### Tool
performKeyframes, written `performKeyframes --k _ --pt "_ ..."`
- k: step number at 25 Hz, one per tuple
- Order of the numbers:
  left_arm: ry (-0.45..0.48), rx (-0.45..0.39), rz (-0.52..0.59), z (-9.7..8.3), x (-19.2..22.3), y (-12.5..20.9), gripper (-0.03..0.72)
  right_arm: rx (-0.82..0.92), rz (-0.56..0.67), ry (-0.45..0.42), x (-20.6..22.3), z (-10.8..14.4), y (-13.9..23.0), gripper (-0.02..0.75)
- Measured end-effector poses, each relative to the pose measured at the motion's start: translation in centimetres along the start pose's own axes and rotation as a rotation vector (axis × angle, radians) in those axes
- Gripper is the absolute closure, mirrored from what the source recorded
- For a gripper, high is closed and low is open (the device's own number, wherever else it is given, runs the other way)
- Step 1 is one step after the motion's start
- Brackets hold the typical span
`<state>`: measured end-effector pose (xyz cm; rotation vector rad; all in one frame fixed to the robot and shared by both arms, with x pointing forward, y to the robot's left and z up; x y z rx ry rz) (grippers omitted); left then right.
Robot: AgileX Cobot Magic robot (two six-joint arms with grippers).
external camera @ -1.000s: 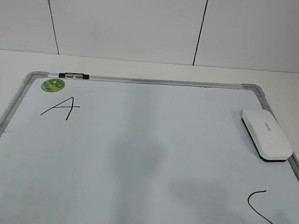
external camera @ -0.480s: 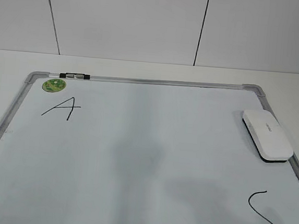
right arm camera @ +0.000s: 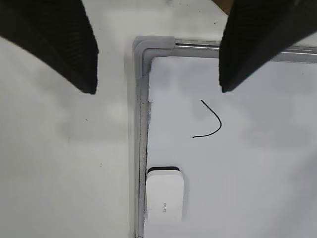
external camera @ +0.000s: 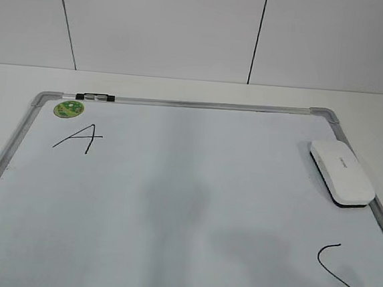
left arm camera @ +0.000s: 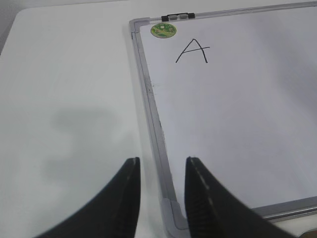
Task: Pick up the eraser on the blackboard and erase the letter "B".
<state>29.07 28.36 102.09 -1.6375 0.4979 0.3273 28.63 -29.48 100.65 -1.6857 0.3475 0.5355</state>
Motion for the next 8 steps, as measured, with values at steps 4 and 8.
performKeyframes --k 4,8 --pt "0.0 0.0 0.0 0.0 0.0 0.0 0.451 0.0 0.0 0.0 0.0 0.0 0.0 0.153" --pt "0.0 0.0 0.0 0.0 0.0 0.0 0.451 0.0 0.0 0.0 0.0 0.0 0.0 0.153"
Point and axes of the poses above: a point on each arm's last joint axis where the gripper is mounted, x pointing out along that axis toward the gripper, z along the wrist's bending axis when the last joint is at zero, y = z × x, the point moved 7 cm from there along x, pointing out along that axis toward the gripper, and after that the axes turned 6 degrees about -x, right-handed, at the moved point
